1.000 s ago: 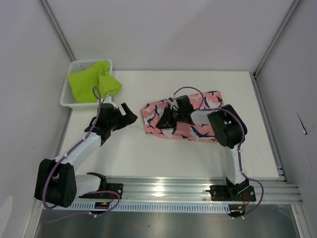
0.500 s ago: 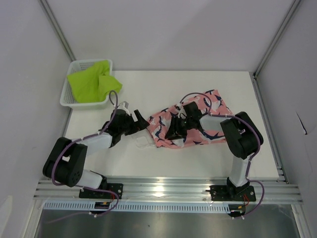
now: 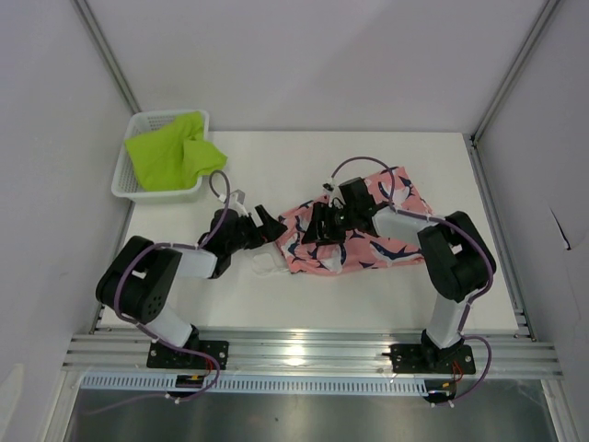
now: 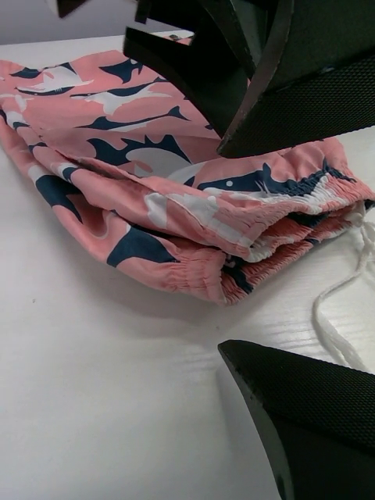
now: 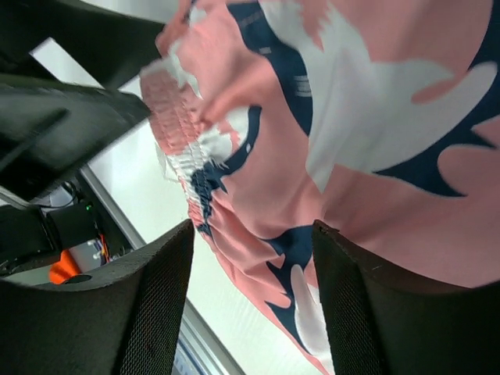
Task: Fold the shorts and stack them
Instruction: Fold the shorts
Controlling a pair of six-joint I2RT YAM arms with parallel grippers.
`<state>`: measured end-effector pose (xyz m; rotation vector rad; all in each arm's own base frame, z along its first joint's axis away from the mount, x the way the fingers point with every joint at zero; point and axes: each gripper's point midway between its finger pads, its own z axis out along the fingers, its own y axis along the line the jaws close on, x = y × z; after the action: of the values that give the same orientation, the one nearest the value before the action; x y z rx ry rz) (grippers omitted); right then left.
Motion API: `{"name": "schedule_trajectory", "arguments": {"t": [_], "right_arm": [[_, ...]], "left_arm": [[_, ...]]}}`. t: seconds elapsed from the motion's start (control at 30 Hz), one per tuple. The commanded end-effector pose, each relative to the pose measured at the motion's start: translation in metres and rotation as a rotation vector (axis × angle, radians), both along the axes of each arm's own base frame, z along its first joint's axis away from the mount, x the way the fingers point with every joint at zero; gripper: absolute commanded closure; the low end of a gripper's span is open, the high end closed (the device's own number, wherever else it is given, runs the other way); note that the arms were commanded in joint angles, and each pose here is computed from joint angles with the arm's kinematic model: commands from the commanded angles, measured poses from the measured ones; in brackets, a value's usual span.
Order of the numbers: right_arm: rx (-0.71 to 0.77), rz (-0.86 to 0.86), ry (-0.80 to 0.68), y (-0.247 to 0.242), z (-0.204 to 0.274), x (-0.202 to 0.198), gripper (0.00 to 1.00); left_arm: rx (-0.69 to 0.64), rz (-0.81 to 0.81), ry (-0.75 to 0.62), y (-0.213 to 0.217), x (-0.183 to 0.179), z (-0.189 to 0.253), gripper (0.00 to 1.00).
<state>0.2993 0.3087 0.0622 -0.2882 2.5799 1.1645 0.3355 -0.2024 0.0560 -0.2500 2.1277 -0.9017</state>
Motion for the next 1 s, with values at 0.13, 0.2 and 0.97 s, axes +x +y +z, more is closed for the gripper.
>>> {"name": "schedule_trajectory", "arguments": {"t": [0.13,0.2,0.97], "right_arm": [[-0.035,-0.084,-0.131,-0.005,0.003,0.055,0.4],[-0.037,-0.125,-0.129,-0.008,-0.006,0.067,0.44],[-0.019,-0.173,0.075,-0.008,-0.085,0.079,0.73]], "left_arm": [[-0.037,-0.016,-0.069,-0.022,0.025,0.012,0.01],[-0.037,-0.016,-0.065,-0.025,0.025,0.005,0.01],[-0.083,-0.073,-0.139,-0.056,0.032,-0.011,0.45]]}}
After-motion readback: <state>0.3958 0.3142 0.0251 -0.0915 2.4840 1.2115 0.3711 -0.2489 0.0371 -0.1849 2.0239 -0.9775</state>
